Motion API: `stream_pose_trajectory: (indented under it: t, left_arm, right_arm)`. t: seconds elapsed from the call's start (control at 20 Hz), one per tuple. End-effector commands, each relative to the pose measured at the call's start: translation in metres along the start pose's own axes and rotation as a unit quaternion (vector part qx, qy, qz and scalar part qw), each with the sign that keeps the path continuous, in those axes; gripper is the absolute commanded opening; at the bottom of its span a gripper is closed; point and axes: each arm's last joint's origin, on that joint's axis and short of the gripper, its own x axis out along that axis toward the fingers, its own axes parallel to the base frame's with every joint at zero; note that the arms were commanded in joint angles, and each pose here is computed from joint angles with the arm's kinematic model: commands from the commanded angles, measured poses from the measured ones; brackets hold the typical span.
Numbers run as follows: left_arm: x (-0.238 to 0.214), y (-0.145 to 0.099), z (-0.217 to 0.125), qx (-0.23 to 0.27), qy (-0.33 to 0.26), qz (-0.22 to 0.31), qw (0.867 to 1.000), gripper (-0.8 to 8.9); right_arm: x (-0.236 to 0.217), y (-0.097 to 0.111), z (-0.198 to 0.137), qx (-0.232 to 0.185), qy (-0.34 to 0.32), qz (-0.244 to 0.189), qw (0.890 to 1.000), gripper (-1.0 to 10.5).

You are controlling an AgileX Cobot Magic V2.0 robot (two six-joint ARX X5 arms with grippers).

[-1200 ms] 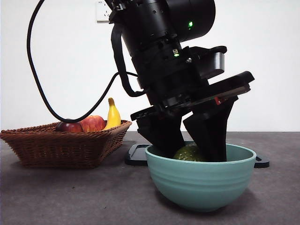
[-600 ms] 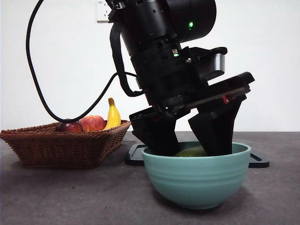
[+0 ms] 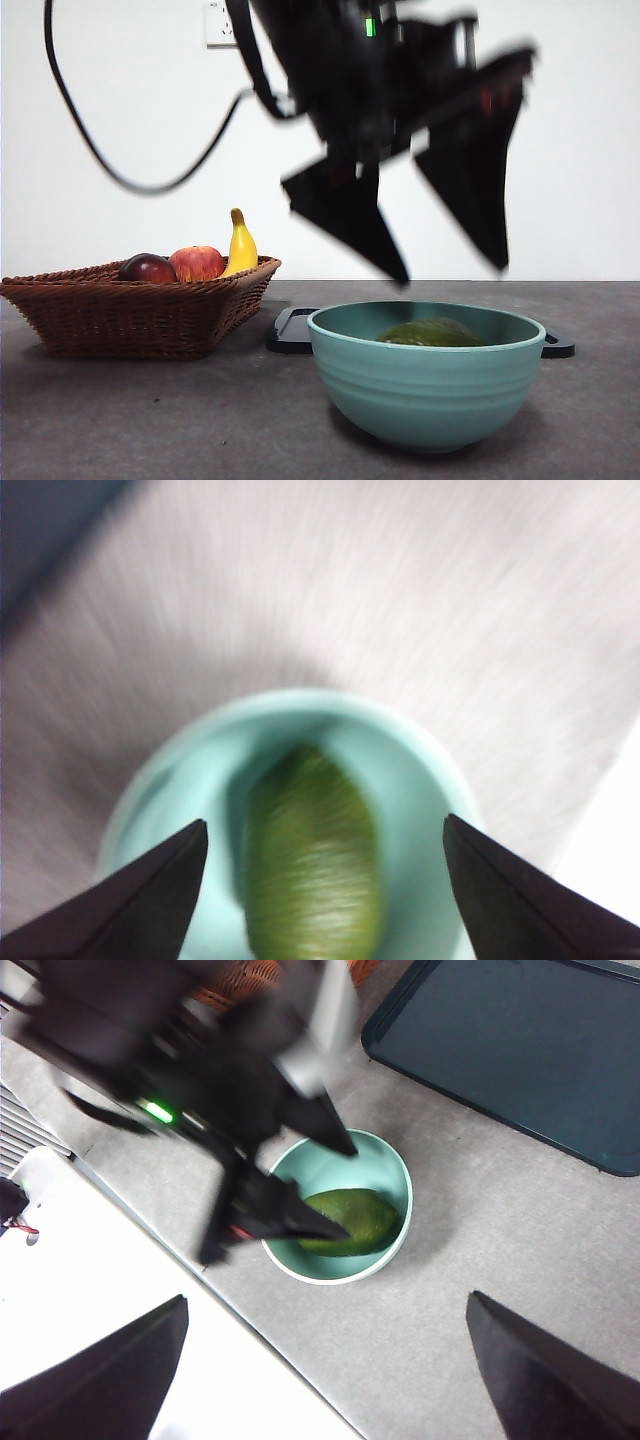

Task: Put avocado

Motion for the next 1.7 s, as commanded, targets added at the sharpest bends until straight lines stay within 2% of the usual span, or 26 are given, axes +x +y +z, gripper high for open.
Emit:
stream_pose_trajectory:
  t: [0.05,0.25,0.45,0.7,0.9,1.0,1.15,1.2,1.35,1.5,1.7]
  left_arm:
    - [-0.024,-0.006,0.012,0.007,-0.044,-0.004,0.999,3.73]
    - [-0.081,0.004,0.014,-0.004,-0.115,0.006,0.993,3.73]
    - [-0.147,0.028,0.002,-0.038,-0.186,0.041,0.981,3.73]
    - [-0.193,0.054,-0.030,-0.074,-0.185,0.092,0.976,3.73]
    - [-0.195,0.057,-0.066,-0.092,-0.180,0.104,0.974,3.71]
    - [-0.187,0.053,-0.087,-0.091,-0.167,0.073,0.979,3.71]
    - [-0.175,0.043,-0.121,-0.087,-0.138,-0.025,0.986,3.70]
    - [-0.172,0.041,-0.128,-0.087,-0.128,-0.041,0.987,3.70]
    - [-0.172,0.036,-0.142,-0.086,-0.111,-0.047,0.989,3.70]
    - [-0.175,0.035,-0.144,-0.083,-0.119,-0.047,0.988,3.70]
    - [-0.175,0.035,-0.144,-0.083,-0.119,-0.047,0.988,3.70]
  right_arm:
    - [-0.002,0.002,0.004,-0.007,-0.008,0.001,1.000,4.5]
    - [-0.002,0.002,0.004,-0.007,-0.008,0.001,1.000,4.5]
    - [-0.002,0.001,0.004,-0.007,-0.008,-0.002,1.000,4.5]
    - [-0.002,0.001,0.004,-0.007,-0.007,-0.007,1.000,4.5]
    - [-0.001,0.000,0.005,-0.005,-0.004,-0.007,1.000,4.5]
    - [0.003,-0.002,0.008,-0.002,0.002,-0.006,1.000,4.5]
    - [0.011,-0.007,0.013,0.008,0.019,-0.006,1.000,4.5]
    - [0.014,-0.008,0.014,0.011,0.025,-0.006,1.000,4.5]
    - [0.027,-0.015,0.020,0.025,0.051,-0.005,0.998,4.5]
    - [0.041,-0.023,0.027,0.037,0.076,-0.004,0.996,4.5]
    - [0.067,-0.031,0.038,0.031,0.106,-0.016,0.994,4.0]
